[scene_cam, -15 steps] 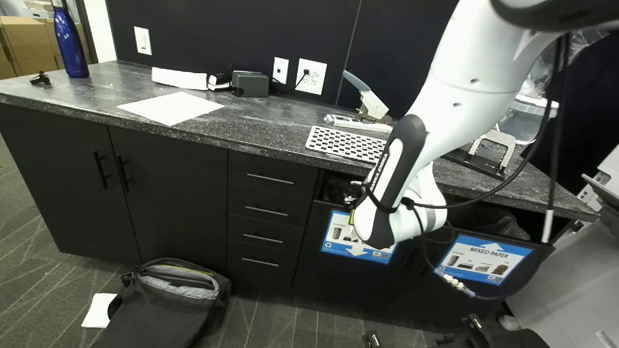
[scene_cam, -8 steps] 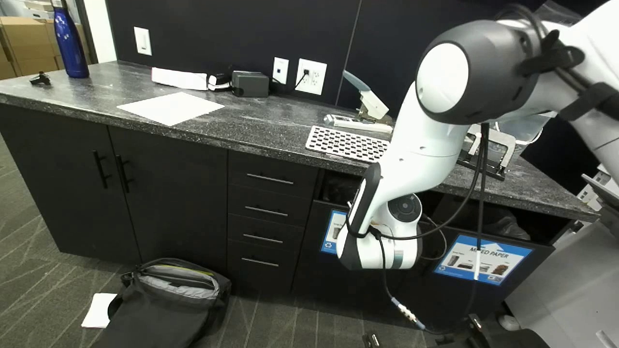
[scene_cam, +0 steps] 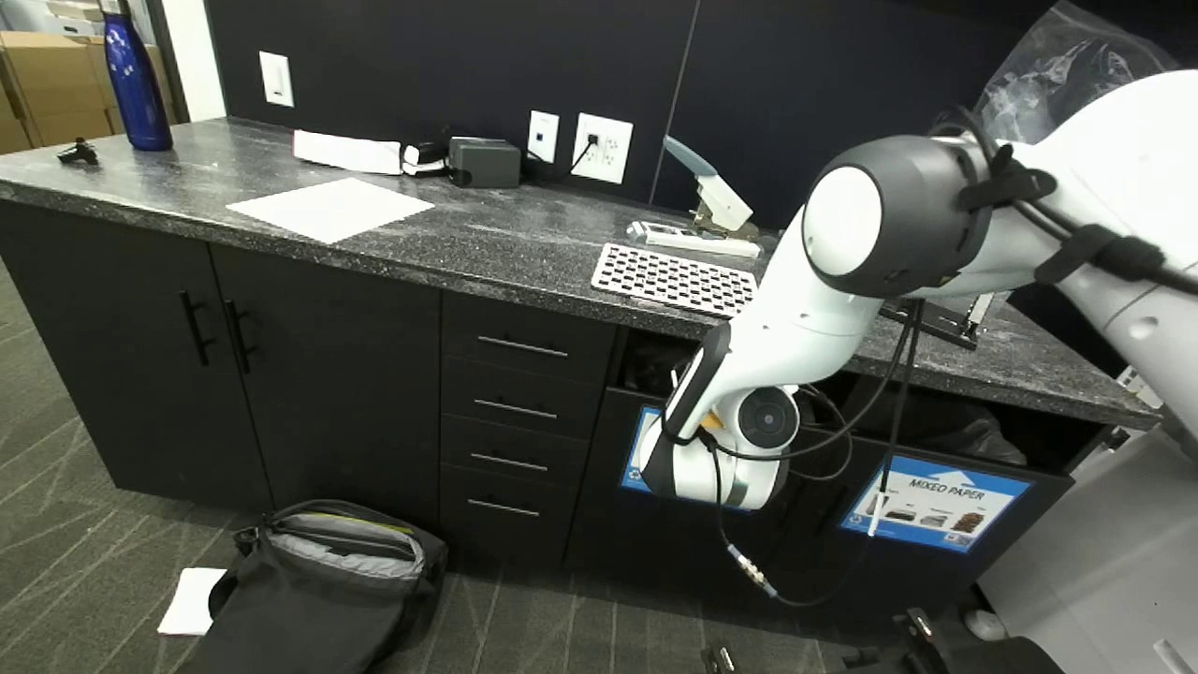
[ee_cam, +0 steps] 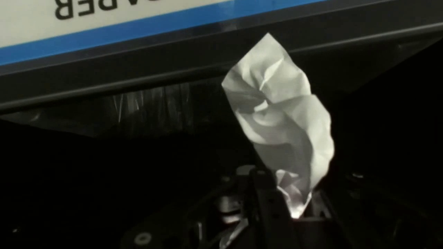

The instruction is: Pick up the papers from the counter and throw them in the bin

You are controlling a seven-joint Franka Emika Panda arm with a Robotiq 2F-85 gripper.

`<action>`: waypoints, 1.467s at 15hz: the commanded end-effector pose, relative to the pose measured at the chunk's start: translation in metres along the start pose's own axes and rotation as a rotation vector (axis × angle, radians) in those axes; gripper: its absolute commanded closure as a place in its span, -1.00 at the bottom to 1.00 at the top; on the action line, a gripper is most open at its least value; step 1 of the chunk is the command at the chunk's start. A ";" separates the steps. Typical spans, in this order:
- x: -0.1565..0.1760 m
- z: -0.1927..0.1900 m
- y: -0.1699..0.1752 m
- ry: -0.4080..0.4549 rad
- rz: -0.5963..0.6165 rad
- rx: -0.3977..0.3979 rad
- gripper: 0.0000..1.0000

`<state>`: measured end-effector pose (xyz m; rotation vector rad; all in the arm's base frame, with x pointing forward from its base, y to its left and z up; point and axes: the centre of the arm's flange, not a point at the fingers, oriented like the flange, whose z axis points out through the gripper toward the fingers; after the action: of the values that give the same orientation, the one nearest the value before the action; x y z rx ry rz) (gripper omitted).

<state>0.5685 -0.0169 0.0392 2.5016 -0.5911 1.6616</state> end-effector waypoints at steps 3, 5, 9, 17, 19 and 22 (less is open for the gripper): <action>-0.011 0.060 -0.008 0.233 0.014 -0.022 0.81; -0.004 0.067 -0.011 0.272 0.019 -0.036 0.82; -0.007 0.070 -0.013 0.208 -0.007 -0.091 0.15; 0.008 0.061 -0.008 0.042 -0.039 -0.101 -0.99; 0.007 0.054 -0.006 0.001 -0.032 -0.120 -1.00; 0.019 0.017 -0.002 -0.114 -0.087 -0.131 -1.00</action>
<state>0.6210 -0.0312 0.0073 2.4266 -0.5971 1.5641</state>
